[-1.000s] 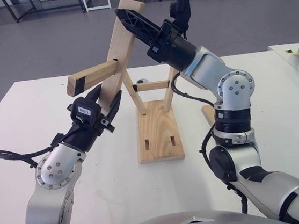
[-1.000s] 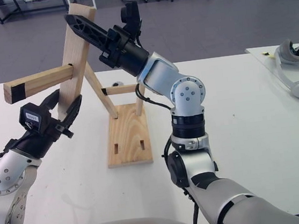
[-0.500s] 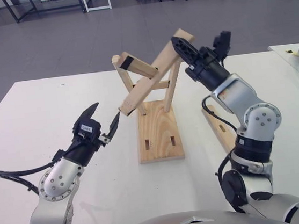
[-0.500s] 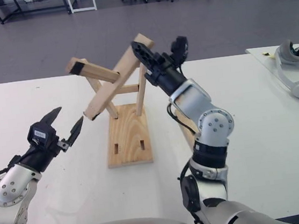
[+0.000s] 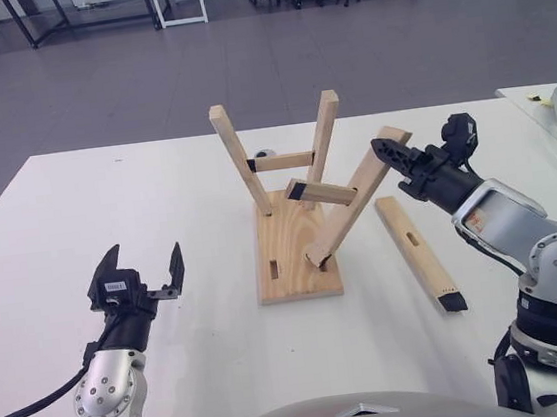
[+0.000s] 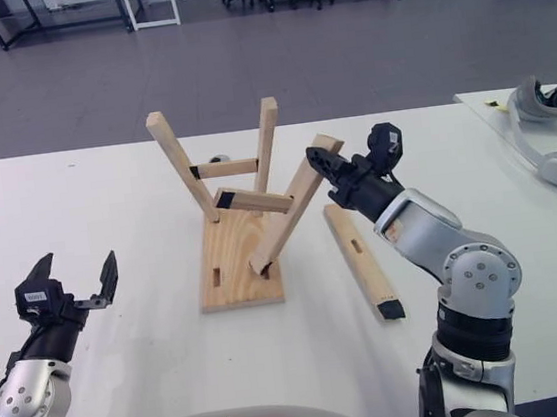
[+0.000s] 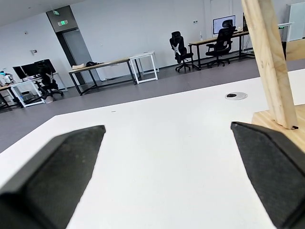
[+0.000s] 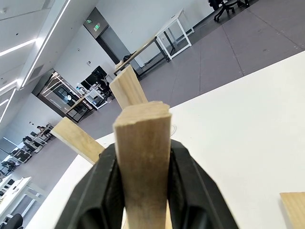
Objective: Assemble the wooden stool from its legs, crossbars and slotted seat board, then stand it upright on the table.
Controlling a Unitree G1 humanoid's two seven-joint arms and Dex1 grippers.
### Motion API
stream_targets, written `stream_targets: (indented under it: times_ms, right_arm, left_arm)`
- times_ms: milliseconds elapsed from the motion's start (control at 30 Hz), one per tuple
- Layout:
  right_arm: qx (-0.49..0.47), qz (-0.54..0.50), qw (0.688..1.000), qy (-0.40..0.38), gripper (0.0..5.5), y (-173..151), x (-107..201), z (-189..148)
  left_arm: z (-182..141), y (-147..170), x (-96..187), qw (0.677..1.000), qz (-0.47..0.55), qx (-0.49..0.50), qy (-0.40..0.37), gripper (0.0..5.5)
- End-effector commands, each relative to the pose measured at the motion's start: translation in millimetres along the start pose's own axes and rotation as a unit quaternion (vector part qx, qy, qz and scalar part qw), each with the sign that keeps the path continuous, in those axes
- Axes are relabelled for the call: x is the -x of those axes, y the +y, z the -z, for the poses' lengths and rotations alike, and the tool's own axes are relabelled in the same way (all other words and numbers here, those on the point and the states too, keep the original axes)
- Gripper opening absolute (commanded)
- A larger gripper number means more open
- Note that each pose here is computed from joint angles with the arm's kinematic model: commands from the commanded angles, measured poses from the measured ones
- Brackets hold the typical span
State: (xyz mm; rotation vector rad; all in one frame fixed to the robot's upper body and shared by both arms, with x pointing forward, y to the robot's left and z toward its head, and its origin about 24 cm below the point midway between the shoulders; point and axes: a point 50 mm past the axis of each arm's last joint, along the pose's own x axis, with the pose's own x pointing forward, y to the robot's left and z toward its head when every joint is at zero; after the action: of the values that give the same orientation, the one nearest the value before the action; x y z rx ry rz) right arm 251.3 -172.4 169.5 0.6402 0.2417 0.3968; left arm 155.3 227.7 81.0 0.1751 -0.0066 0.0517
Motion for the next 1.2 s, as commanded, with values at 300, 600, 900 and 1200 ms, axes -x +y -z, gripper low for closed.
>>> stream_targets:
  times_ms: [300,600,900,1200]
  right_arm:
    - [0.075,0.059,0.995,0.032,1.04,-6,4,20]
    - [0.187,0.122,0.975,-0.023,1.06,-7,-8,24]
    - [0.259,0.107,0.960,-0.020,1.07,-7,-20,31]
    - [0.292,0.121,0.948,0.039,1.06,-37,13,53]
  left_arm:
    - [3,6,-1,0.999,-0.017,-0.029,0.005,4.86]
    - [-4,11,-3,0.999,-0.020,-0.037,0.000,4.86]
    - [-7,11,-5,0.999,-0.024,-0.034,-0.003,4.86]
    - [-6,8,-5,0.999,-0.021,-0.041,0.001,4.86]
